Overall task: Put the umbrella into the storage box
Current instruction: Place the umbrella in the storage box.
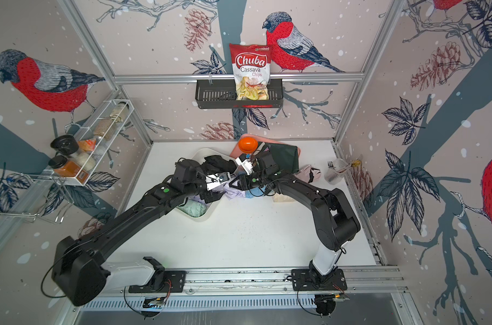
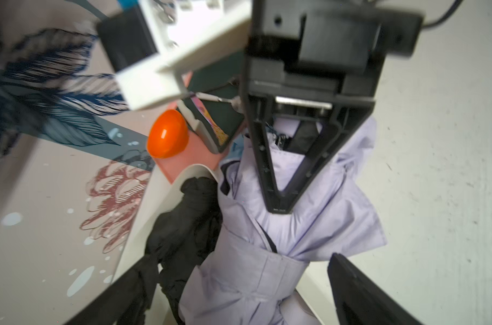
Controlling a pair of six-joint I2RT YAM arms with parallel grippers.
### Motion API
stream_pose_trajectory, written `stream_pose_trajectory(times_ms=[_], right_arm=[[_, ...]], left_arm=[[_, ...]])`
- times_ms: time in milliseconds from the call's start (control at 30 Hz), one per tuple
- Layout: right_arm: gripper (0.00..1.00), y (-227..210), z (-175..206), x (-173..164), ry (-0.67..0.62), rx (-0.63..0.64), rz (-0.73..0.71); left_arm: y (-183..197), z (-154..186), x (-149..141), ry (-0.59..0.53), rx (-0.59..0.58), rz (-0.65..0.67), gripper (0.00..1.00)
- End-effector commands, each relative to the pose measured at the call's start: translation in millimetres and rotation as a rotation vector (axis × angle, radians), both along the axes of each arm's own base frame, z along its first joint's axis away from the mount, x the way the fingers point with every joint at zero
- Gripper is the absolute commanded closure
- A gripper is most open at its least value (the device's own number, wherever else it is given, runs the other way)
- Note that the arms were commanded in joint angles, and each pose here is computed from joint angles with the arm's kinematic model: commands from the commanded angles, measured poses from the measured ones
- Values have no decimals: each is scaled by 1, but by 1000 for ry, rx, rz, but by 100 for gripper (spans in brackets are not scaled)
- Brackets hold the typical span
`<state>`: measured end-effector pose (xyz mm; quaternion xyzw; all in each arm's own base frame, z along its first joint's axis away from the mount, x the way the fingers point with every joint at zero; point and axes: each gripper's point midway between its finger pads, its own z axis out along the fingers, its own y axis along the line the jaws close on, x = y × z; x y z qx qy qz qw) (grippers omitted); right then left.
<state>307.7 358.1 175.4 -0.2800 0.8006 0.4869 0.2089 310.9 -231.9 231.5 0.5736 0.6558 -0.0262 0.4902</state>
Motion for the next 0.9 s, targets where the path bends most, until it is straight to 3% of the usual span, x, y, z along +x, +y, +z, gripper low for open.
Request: stream_pose_trajectory(times_ms=[0, 233, 300, 467, 700, 867], right_arm=[[83, 14, 25, 16, -57, 91, -40], [83, 54, 32, 8, -46, 209, -54], [83, 68, 33, 0, -40, 247, -42], [81, 102, 25, -17, -66, 251, -32], [80, 142, 0, -23, -117, 130, -26], [80, 163, -20, -24, -152, 42, -27]], left_arm=[[11, 49, 2, -108, -217, 121, 3], [74, 127, -23, -264, -711, 408, 3], [107, 140, -23, -266, -880, 581, 3], [185, 129, -28, -259, -1128, 1036, 2], [245, 87, -51, -285, -1239, 1447, 3], [258, 70, -60, -309, -1229, 1560, 1]])
